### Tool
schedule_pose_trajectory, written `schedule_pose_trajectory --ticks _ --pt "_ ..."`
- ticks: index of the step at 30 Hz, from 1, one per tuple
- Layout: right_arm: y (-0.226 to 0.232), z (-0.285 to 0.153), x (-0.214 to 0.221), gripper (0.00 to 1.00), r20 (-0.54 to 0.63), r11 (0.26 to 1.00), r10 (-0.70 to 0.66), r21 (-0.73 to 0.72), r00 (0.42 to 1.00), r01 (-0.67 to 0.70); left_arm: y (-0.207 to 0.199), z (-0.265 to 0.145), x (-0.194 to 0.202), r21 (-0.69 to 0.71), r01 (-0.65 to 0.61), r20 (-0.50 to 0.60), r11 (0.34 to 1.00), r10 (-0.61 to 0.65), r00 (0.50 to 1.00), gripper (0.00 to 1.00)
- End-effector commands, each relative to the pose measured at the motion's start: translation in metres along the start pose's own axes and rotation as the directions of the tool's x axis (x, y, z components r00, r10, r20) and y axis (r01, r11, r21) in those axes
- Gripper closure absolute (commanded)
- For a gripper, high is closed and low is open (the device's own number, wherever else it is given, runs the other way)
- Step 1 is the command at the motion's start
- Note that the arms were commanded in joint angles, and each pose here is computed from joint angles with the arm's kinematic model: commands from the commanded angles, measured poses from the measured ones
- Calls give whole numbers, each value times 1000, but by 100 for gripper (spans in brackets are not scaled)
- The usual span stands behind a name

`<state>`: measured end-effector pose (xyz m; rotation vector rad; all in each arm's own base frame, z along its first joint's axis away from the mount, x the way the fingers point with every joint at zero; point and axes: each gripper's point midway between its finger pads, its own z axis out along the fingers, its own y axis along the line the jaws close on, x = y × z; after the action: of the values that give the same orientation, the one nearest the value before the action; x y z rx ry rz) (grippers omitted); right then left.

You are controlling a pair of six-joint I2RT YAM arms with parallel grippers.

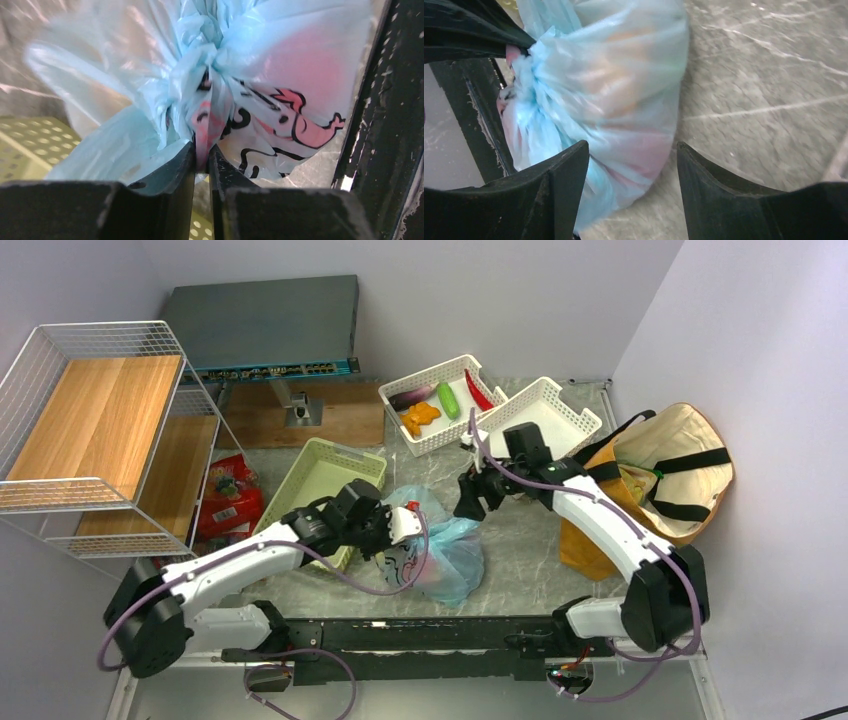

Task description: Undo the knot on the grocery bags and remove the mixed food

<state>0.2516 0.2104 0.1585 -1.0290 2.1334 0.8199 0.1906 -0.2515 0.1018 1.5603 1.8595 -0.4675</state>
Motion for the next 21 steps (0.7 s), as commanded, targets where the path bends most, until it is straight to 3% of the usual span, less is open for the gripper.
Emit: schedule_pose_trajectory --ticks 1,3,6,10,12,13,15,18,21 --pt "19 23 -32 30 71 994 -49 -89 996 56 7 -15 -51 -42 -128 220 991 134 966 78" --pt "25 30 -36 24 82 991 -76 -102 994 84 10 -15 -55 -48 -126 220 991 133 966 70" --pt "29 47 -38 23 63 988 -84 -127 994 92 12 -14 -64 -47 -111 237 993 119 964 54" --pt "24 63 -36 43 25 989 -66 -132 997 69 16 -8 -65 -52 -110 228 993 119 966 45" --pt "23 64 -33 59 6 990 -63 -129 998 63 19 -2 -61 -54 -113 202 992 122 972 45" --pt "23 62 -31 70 -1 989 -64 -130 998 63 22 2 -57 -65 -109 183 992 120 976 47" --pt "24 58 -25 99 -20 989 -74 -127 997 71 29 4 -51 -95 -103 150 990 116 982 62" --pt "14 45 -22 100 -22 995 -63 -77 998 61 30 -10 -54 -107 -142 174 984 159 972 98" --pt "-18 12 -34 100 16 999 -10 41 1000 9 29 -41 -65 -154 -190 238 970 223 945 100"
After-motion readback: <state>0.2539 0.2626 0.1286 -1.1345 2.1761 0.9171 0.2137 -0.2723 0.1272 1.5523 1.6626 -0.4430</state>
